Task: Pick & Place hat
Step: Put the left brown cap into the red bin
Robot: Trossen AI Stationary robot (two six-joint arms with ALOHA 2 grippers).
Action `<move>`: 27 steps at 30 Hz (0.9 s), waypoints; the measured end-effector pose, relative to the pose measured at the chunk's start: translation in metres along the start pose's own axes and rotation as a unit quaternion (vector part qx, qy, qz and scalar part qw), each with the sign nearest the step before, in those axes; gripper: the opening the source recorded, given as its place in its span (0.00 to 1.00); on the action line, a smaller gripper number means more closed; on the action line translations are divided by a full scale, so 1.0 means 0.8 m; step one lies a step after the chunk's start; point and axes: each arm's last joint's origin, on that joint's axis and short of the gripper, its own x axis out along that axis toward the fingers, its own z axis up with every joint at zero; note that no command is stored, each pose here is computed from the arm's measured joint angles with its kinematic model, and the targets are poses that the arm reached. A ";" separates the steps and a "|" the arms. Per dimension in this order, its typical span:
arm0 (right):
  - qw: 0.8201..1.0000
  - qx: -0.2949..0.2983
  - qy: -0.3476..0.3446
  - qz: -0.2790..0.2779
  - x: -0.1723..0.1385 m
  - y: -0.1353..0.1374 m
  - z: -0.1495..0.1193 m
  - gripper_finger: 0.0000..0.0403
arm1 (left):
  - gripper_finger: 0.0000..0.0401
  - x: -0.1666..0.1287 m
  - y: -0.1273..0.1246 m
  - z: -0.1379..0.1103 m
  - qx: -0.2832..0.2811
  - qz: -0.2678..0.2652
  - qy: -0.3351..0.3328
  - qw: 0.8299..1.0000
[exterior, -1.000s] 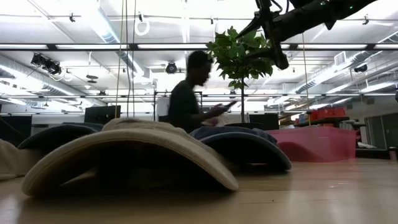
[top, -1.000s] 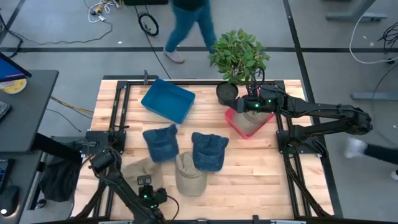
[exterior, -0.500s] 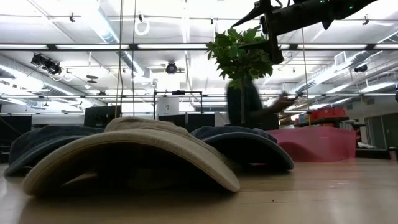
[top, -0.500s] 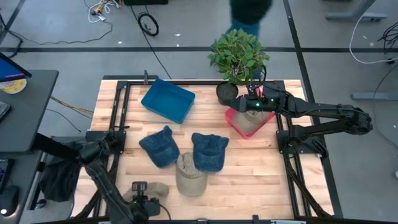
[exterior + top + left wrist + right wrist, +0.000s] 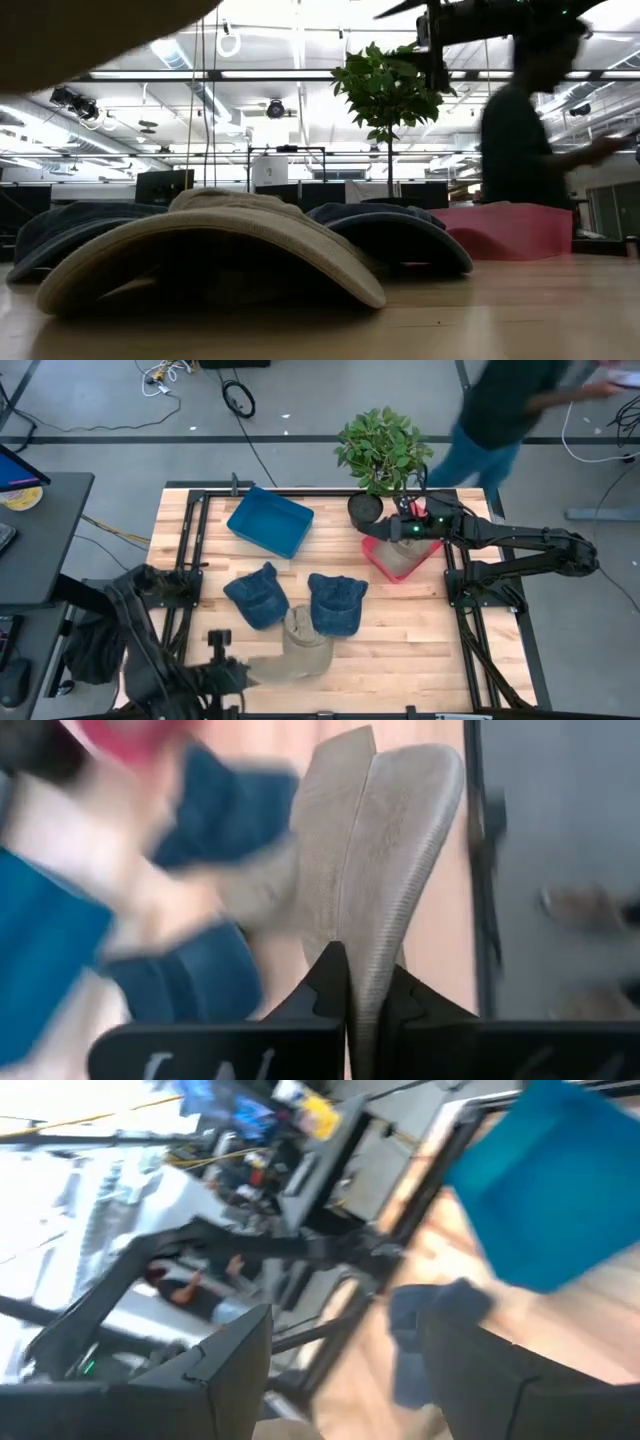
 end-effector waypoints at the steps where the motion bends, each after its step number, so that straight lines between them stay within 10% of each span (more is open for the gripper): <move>1: 1.000 0.000 0.000 0.013 0.000 0.003 0.001 0.62 | 0.03 -0.007 0.008 0.007 -0.004 0.008 -0.025 1.000; 7: 0.993 0.018 -0.031 0.116 -0.003 0.026 0.012 0.62 | 0.03 -0.043 0.063 0.041 0.017 0.079 -0.146 0.986; 18: 0.975 0.108 -0.023 0.193 -0.008 0.044 0.015 0.62 | 0.03 -0.043 0.136 0.079 0.362 0.204 -0.092 0.905; 27: 0.966 0.190 0.064 0.166 -0.003 0.041 -0.004 0.62 | 0.03 -0.031 0.169 0.103 0.576 0.328 0.010 0.749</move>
